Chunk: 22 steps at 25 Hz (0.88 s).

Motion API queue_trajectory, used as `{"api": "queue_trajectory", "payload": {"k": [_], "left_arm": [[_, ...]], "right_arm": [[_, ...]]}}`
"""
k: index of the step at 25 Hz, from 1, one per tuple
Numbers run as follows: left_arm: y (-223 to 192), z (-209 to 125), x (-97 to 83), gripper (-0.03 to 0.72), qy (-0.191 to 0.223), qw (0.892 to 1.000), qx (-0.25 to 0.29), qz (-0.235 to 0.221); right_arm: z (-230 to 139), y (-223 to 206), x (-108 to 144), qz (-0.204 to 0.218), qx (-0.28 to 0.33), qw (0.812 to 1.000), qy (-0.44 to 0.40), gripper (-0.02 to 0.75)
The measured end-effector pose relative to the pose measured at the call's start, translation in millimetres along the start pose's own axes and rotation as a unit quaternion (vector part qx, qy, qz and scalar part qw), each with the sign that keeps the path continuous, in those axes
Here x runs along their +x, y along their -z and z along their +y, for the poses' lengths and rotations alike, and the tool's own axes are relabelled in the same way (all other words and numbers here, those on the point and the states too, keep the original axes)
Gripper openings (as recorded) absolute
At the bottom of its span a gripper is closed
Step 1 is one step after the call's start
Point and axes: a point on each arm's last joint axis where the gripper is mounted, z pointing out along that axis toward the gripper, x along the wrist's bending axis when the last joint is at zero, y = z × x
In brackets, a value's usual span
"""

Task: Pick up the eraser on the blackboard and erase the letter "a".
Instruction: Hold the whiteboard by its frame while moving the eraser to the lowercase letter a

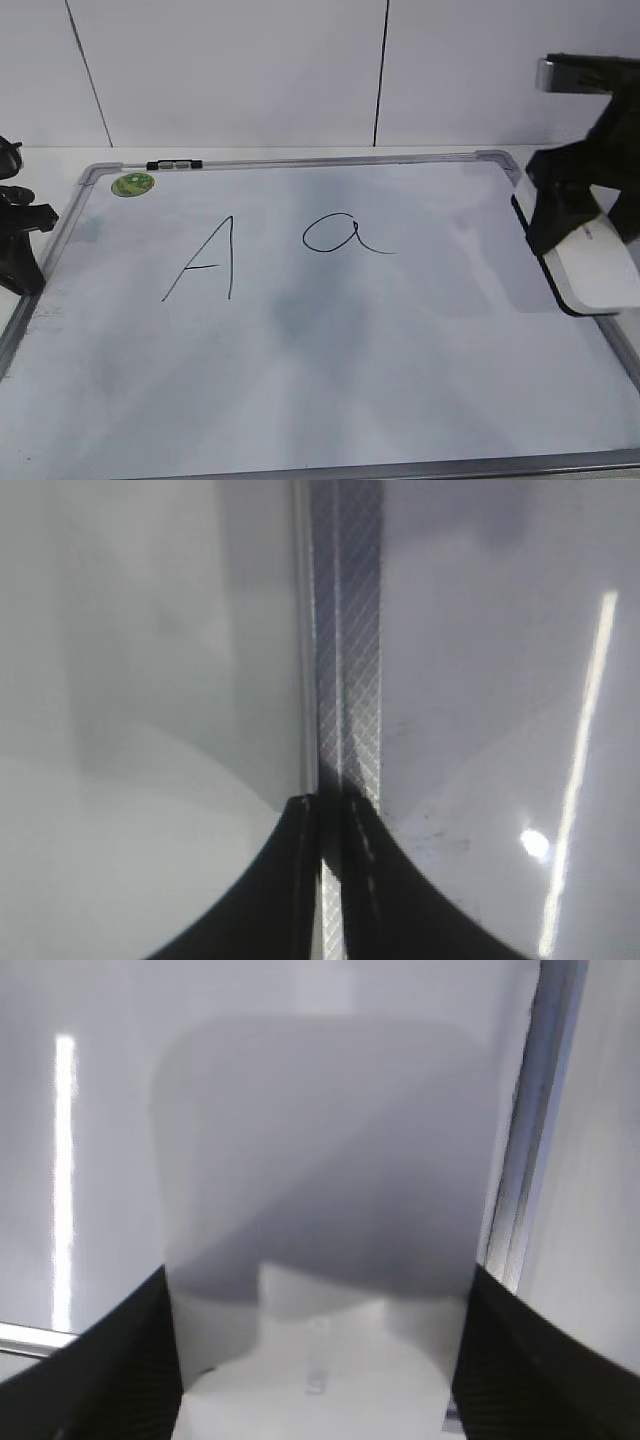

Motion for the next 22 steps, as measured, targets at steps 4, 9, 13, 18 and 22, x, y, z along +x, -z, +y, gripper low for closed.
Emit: {"api": "queue_trajectory", "payload": {"k": [4,9,13,18,22], "left_arm": [[0,0,0.0,0.022,0.000,1.000,0.001,0.000],[0,0,0.0,0.022,0.000,1.000,0.001,0.000],[0,0,0.0,0.021,0.000,1.000,0.001,0.000],[0,0,-0.1,0.021,0.000,1.000,0.002,0.000],[0,0,-0.1,0.021,0.000,1.000,0.002,0.000]], "right_arm": [[28,-2,19,0.001,-0.016,0.999,0.031,0.522],[67,-24,39,-0.002,-0.016,0.998,0.061,0.522],[99,-53,47,-0.001,-0.011,0.998,0.069,0.522],[122,-86,50,0.008,0.000,0.998,0.065,0.522],[133,-107,50,0.009,0.008,0.998,0.064,0.522]]}}
